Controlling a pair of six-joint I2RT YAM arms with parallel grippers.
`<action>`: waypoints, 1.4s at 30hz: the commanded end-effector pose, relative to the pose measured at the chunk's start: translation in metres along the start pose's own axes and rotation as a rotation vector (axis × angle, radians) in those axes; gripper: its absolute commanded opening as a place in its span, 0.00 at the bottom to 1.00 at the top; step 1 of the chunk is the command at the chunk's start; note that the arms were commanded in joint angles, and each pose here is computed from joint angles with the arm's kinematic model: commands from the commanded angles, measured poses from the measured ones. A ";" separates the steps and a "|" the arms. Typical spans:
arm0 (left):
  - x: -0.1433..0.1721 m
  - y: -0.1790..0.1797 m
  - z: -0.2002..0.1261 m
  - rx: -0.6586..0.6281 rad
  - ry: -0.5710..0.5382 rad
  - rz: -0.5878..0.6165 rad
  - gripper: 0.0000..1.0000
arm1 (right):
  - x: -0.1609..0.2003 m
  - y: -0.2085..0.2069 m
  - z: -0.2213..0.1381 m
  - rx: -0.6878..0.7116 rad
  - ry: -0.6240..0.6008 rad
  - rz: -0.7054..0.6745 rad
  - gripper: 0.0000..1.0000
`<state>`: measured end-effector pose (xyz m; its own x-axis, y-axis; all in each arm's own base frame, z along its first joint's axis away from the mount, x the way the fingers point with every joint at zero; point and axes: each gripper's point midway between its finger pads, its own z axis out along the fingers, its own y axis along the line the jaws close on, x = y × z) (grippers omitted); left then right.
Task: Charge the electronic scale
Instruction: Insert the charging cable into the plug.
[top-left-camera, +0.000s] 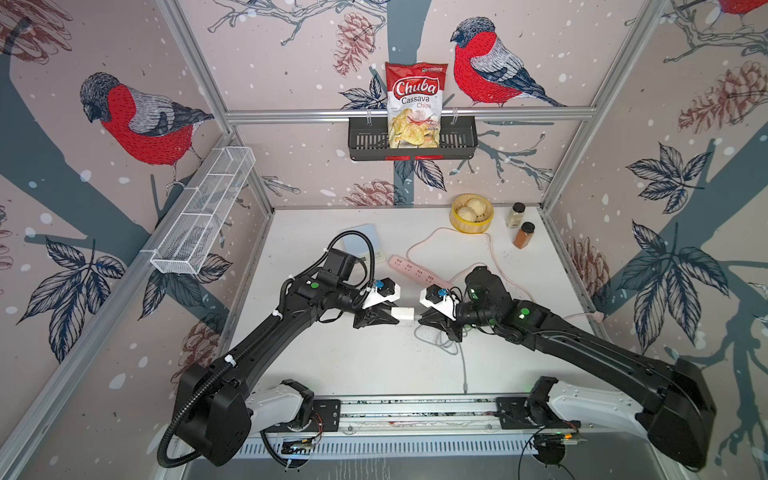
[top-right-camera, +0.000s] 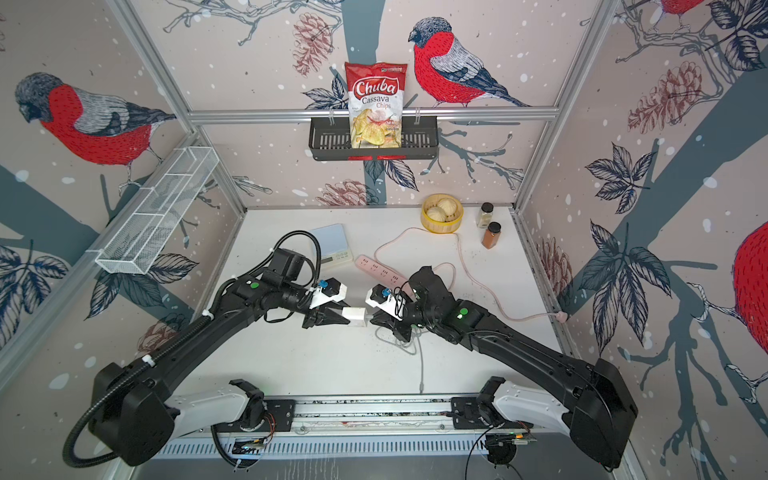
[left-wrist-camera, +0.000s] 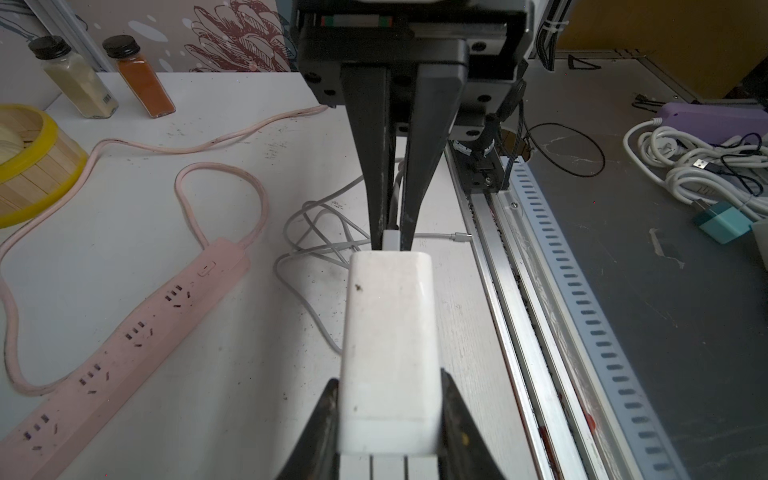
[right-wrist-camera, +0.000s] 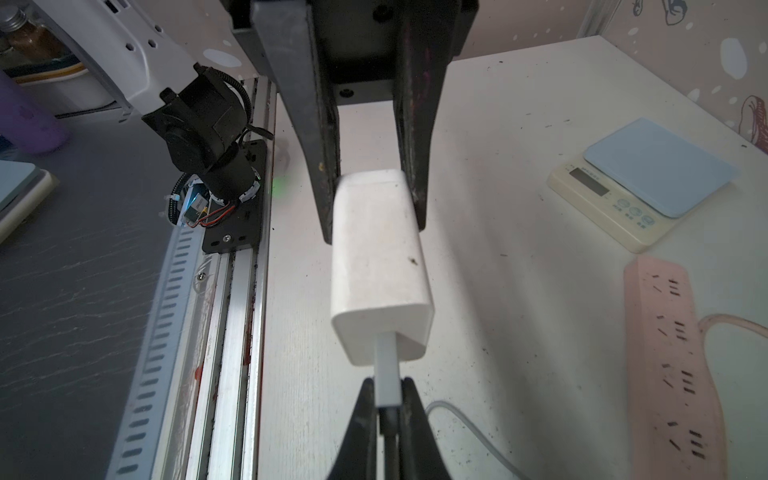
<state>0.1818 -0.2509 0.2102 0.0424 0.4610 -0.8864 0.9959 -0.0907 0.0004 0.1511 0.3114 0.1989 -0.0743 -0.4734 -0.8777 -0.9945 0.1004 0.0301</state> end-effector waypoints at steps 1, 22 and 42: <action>-0.026 0.000 -0.002 0.005 -0.113 0.084 0.08 | -0.042 -0.001 -0.007 -0.008 -0.171 -0.066 0.00; -0.033 -0.005 -0.002 0.033 -0.170 0.073 0.00 | -0.054 -0.004 -0.013 -0.001 -0.250 -0.050 0.00; -0.029 0.011 -0.011 -0.011 -0.168 0.029 0.00 | -0.050 -0.022 -0.035 0.103 -0.309 -0.005 0.83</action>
<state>0.1919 -0.2566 0.2273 0.0141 0.3662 -0.9304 0.9986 -0.0517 -0.0052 0.1747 0.3044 0.2281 -0.1052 -0.3070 -0.9459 -0.9781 0.2036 0.0427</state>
